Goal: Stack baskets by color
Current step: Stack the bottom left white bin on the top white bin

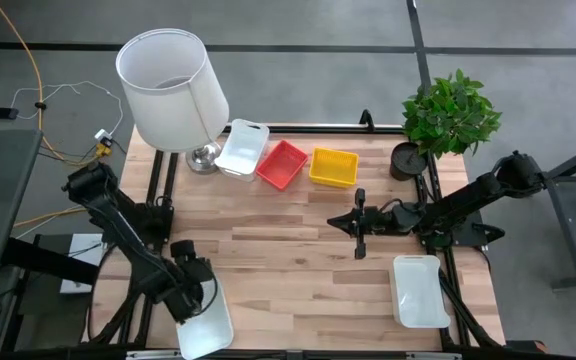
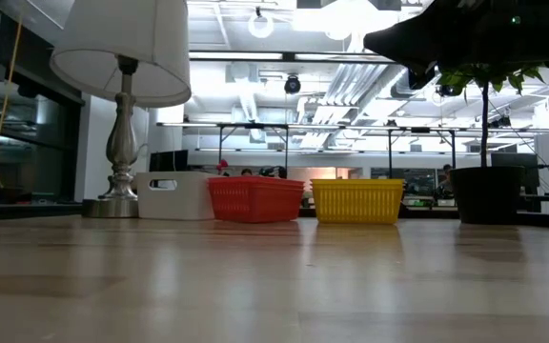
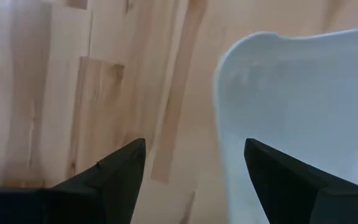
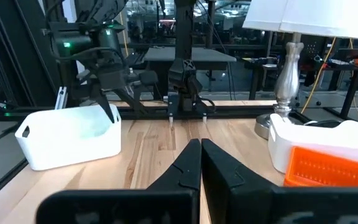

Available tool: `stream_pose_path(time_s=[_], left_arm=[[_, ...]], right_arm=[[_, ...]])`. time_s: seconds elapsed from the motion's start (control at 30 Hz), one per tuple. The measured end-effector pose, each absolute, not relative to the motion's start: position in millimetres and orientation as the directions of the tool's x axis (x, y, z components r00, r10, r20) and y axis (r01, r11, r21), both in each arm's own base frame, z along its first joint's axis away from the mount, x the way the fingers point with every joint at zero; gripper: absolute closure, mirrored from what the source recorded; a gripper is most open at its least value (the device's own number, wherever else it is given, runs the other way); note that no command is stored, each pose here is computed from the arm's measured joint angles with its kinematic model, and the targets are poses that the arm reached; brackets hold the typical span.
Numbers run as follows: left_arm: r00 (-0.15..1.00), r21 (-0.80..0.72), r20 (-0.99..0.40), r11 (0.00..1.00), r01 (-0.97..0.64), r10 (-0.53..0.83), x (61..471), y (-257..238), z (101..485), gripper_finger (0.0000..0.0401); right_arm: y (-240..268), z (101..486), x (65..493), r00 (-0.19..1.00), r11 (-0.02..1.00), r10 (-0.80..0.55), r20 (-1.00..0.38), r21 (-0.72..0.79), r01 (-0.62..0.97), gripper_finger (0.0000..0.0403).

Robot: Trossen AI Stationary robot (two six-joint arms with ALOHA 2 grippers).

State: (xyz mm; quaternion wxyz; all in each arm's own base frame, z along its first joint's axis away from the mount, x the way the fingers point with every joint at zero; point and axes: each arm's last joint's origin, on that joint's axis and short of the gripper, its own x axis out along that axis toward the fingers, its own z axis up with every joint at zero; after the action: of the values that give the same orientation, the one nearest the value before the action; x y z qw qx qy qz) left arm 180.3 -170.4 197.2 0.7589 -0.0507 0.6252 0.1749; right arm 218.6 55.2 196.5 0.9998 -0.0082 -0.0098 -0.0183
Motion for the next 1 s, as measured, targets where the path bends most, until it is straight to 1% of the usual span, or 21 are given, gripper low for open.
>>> stream_pose_path(time_s=[0.23,0.43,0.6,0.77,1.0], left_arm=[[0.096,0.129,-0.982,0.945,-0.301,0.165,191,-165,190,0.0141],[0.076,0.116,-0.986,0.938,-0.326,0.148,195,-160,190,0.0158],[0.075,0.113,-0.986,0.935,-0.335,0.146,197,-159,190,0.0171],[0.080,0.107,-0.987,0.935,-0.339,0.142,198,-158,190,0.0176],[0.136,0.045,-0.986,0.939,-0.342,0.096,203,-163,190,0.0176]], right_arm=[[55,196,219,0.999,0.999,-0.037,0.017,-0.011,0.037,0.0403],[55,195,219,0.999,0.999,-0.036,0.003,-0.014,0.036,0.0403],[55,195,219,0.999,0.999,-0.036,0.004,-0.013,0.036,0.0403],[55,195,219,0.999,0.999,-0.036,0.003,-0.014,0.036,0.0403],[55,195,219,0.999,0.999,-0.035,0.003,-0.014,0.035,0.0403]])
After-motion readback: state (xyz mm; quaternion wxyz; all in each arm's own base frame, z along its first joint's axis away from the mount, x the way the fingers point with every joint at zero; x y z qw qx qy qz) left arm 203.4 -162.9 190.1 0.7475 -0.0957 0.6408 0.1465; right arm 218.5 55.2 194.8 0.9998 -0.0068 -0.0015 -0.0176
